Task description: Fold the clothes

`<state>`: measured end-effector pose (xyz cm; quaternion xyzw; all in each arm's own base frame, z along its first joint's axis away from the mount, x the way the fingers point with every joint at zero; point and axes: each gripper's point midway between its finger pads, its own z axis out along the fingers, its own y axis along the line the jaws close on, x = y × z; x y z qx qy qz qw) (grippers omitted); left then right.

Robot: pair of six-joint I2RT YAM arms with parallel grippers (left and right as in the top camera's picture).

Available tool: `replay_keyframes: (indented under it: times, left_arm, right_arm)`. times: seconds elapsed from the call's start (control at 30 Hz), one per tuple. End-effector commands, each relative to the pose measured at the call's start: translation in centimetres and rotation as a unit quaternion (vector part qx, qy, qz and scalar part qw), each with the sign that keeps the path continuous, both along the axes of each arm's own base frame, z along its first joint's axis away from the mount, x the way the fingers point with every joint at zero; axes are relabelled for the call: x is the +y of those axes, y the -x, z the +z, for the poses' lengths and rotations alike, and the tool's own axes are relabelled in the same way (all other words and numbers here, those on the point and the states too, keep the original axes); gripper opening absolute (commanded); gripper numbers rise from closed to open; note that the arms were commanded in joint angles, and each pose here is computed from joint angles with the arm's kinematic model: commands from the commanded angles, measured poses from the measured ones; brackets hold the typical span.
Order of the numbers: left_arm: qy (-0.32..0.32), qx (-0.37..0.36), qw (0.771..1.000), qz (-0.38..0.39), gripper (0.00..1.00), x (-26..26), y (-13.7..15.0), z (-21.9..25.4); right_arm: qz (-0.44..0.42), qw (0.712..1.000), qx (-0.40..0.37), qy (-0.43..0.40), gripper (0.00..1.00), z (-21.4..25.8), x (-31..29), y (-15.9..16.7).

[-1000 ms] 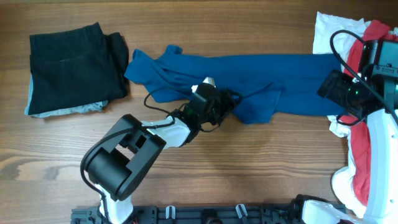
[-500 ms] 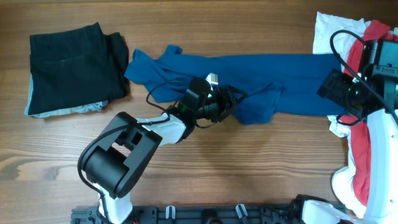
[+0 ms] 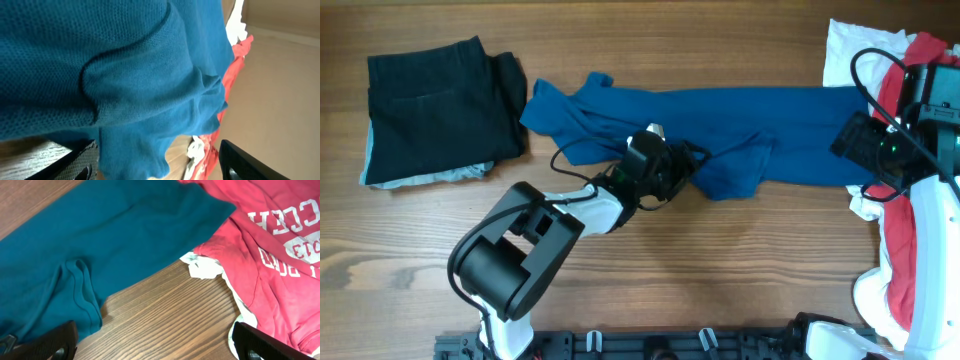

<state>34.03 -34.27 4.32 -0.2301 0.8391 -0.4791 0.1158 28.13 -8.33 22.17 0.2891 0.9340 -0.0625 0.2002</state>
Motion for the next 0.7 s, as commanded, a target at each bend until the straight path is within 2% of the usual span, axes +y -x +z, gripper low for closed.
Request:
replay_keyframes:
  times: [0.0, 0.2, 0.27, 0.4, 0.47, 0.57, 0.67]
  left_arm:
    - [-0.029, -0.015, 0.999, 0.035, 0.76, 1.0, -1.1, -1.0]
    - [-0.061, -0.014, 0.996, 0.070, 0.73, 2.2, -1.9, -3.1]
    - [-0.065, -0.017, 0.995, 0.077, 0.69, 2.4, -2.1, -3.3]
    - [-0.067, -0.033, 0.993, 0.096, 0.56, 2.7, -2.9, -2.8]
    - [-0.063, -0.044, 0.991, 0.105, 0.40, 2.8, -3.4, -2.4]
    - [-0.064, -0.050, 0.990, 0.111, 0.36, 2.9, -3.7, -2.3]
    - [-0.063, -0.049, 0.991, 0.109, 0.27, 2.8, -3.6, -2.3]
  right_arm:
    - [0.006, 1.000, -0.002, -0.002, 1.00, 0.1, 0.0, -0.3]
    - [0.005, 1.000, -0.002, -0.002, 1.00, 0.0, 0.1, -0.3]
    - [0.007, 1.000, -0.002, -0.006, 1.00, 0.0, 0.2, -0.3]
    - [0.011, 1.000, -0.003, -0.010, 1.00, 0.0, 0.4, -0.3]
    - [0.012, 1.000, -0.001, -0.010, 1.00, 0.0, 0.4, -0.3]
    - [0.013, 1.000, -0.001, -0.010, 1.00, 0.0, 0.4, -0.3]
    - [0.012, 1.000, -0.002, -0.010, 1.00, 0.0, 0.4, -0.3]
